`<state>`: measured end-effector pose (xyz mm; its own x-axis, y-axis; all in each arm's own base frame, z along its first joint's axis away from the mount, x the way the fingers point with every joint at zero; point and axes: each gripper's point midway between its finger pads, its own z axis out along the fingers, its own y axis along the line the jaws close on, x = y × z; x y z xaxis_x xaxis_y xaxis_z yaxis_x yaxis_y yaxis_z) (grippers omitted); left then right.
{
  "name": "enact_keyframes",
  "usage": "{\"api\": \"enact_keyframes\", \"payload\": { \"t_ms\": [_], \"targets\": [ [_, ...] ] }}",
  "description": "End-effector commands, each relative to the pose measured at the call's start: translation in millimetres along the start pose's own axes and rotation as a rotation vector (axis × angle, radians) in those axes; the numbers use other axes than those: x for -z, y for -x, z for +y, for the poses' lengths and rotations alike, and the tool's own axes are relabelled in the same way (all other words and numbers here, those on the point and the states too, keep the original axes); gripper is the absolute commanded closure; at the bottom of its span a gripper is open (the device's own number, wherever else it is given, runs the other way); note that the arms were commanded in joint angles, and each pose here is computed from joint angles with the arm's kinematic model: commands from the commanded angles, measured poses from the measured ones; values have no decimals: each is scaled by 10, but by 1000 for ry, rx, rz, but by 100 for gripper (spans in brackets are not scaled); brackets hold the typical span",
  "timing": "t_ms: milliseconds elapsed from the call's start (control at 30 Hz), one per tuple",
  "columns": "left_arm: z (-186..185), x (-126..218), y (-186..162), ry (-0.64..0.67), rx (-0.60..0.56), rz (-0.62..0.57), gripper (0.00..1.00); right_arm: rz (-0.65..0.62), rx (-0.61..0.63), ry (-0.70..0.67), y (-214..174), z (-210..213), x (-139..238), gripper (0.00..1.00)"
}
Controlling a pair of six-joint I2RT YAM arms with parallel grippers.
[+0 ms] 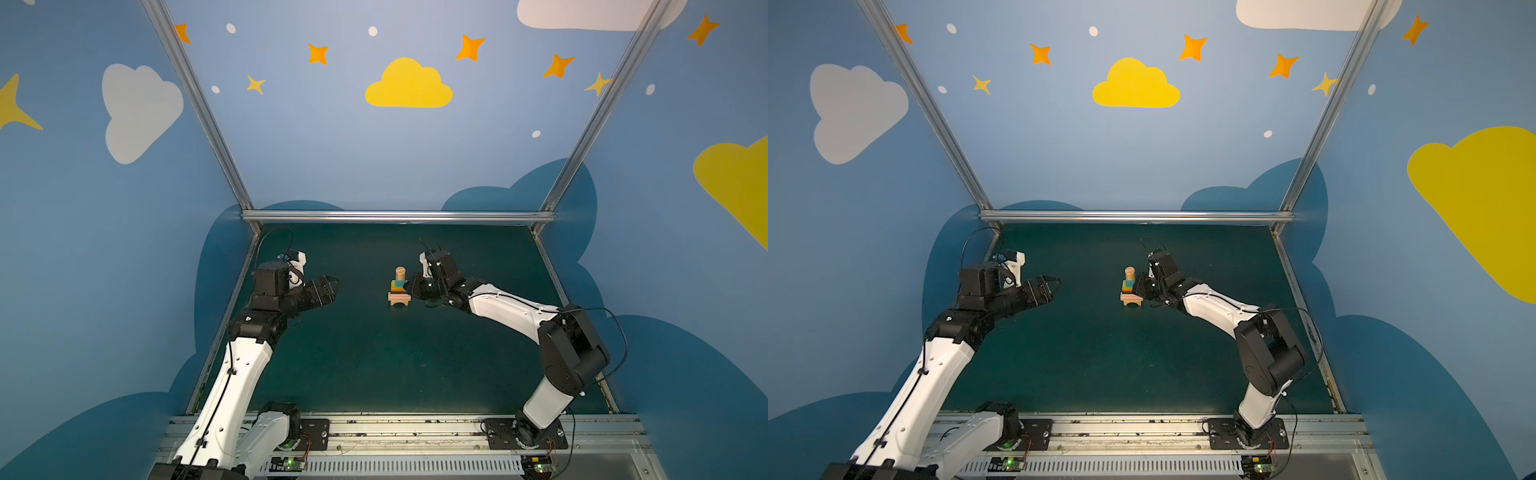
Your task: Build the wood block tower
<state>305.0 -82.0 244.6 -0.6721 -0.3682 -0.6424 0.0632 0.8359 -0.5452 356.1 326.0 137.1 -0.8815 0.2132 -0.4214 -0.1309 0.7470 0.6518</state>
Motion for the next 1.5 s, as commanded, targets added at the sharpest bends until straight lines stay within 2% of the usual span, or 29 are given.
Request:
{"api": "enact_keyframes", "payload": {
  "t_ms": [0,1467],
  "targets": [
    [6,34,17,4,-8,-16,10,-19,-4,16,105,76,-7,100],
    [17,33,11,8,-8,-15,10,-27,-14,16,139,57,-10,100]
  ]
}}
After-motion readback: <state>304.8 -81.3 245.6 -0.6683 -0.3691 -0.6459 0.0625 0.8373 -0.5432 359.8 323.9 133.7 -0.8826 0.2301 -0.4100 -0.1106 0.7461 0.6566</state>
